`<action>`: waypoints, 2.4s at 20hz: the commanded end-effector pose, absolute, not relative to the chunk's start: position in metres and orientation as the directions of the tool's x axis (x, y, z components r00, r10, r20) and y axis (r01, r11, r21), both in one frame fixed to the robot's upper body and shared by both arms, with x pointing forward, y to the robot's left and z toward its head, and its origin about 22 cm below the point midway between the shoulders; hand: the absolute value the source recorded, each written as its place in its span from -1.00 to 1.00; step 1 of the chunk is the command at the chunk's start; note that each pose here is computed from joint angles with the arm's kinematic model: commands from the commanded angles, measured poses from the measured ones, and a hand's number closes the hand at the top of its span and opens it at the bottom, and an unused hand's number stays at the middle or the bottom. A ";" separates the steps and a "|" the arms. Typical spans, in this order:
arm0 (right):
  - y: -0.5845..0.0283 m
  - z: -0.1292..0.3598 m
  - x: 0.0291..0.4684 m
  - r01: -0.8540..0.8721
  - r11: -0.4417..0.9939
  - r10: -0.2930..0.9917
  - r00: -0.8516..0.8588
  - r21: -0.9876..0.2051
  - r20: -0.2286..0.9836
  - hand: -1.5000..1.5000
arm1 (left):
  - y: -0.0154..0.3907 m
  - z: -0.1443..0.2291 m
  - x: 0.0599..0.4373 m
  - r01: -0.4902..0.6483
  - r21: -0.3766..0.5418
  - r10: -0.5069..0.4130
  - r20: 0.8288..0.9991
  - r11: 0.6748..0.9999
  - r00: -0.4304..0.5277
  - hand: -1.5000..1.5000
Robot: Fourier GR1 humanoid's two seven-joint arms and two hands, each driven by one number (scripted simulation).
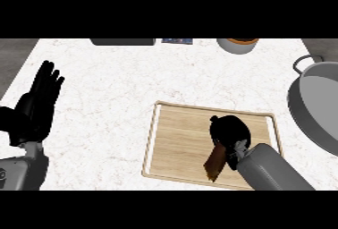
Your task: Pick the sweet potato from the tray and place it in the pot
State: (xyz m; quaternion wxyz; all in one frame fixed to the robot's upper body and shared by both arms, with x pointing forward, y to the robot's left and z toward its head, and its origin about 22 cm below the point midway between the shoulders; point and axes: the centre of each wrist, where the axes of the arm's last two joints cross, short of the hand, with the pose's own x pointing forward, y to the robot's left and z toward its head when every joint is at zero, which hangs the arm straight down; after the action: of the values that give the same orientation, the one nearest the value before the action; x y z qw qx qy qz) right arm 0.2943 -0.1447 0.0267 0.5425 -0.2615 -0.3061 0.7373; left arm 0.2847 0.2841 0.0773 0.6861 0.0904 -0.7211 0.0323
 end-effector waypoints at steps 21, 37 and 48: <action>-0.255 0.128 0.125 0.113 0.577 0.804 -0.253 -0.809 0.538 1.00 | 0.293 0.075 0.273 -0.221 0.074 -0.080 0.997 0.972 -0.021 0.00; -0.398 0.157 0.176 0.375 0.659 0.731 -0.115 -0.652 0.672 1.00 | 0.268 0.082 0.283 -0.161 0.084 -0.091 0.995 0.983 -0.038 0.00; -0.457 0.123 0.235 0.430 0.582 0.775 -0.035 -0.690 0.631 1.00 | 0.274 0.101 0.286 -0.161 0.085 -0.092 0.995 0.983 -0.040 0.00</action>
State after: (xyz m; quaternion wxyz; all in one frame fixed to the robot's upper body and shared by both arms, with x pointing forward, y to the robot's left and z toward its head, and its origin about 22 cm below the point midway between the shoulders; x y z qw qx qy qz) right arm 0.2209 -0.4442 0.1388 0.5650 -0.3841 -0.7170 0.1382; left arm 0.2837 0.2714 0.0869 0.6854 0.0886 -0.7222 0.0278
